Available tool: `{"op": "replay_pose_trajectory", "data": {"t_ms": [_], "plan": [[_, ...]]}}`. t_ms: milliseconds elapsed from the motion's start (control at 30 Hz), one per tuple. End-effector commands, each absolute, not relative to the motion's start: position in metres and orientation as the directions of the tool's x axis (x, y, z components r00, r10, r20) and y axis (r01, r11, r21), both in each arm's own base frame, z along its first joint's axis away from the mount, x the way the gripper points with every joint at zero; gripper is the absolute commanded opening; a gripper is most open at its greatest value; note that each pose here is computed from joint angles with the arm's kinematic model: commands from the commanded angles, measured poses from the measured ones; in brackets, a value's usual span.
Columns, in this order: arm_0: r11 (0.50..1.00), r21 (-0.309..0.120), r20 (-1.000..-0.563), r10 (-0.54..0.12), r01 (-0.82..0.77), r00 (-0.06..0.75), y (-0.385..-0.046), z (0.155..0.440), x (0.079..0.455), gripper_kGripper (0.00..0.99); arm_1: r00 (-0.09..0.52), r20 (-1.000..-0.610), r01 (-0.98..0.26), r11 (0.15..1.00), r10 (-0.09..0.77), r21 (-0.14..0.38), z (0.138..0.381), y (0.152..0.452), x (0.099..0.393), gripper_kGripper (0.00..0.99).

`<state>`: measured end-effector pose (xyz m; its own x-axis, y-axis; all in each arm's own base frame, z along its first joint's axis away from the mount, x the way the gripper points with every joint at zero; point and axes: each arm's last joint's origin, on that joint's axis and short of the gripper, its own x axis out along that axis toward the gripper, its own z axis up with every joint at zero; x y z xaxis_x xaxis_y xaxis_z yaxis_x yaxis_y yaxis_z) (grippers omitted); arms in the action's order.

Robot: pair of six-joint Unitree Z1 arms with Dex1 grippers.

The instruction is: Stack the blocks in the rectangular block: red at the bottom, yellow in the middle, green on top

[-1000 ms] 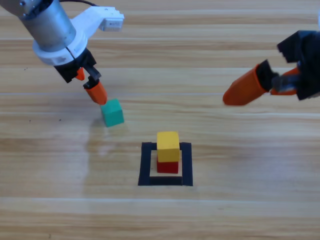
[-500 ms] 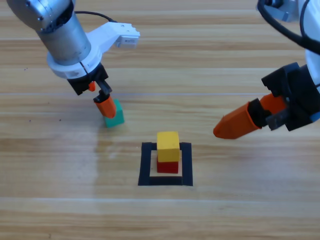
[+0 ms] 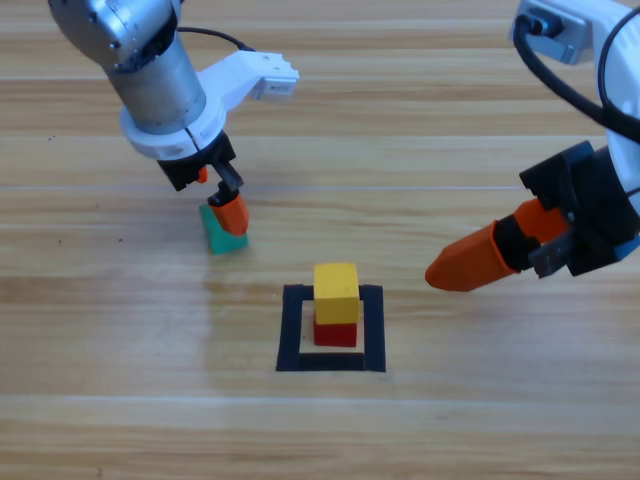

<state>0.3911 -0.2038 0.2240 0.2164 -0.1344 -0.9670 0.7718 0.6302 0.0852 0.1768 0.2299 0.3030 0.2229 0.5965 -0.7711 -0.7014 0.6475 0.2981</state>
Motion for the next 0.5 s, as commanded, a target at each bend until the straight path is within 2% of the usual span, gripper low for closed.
{"op": "replay_pose_trajectory", "data": {"t_ms": [33,500], "plan": [[0.625,0.070,-0.980,-0.102,0.777,0.170,-0.217,0.194,0.396,0.969,0.252,-0.756,-0.704,0.651,0.604,0.286,0.306,0.219,0.175,0.990],[0.641,0.060,-0.986,-0.084,0.765,0.147,-0.219,0.172,0.402,0.960,0.260,-0.761,-0.710,0.652,0.595,0.267,0.305,0.219,0.176,0.989]]}}
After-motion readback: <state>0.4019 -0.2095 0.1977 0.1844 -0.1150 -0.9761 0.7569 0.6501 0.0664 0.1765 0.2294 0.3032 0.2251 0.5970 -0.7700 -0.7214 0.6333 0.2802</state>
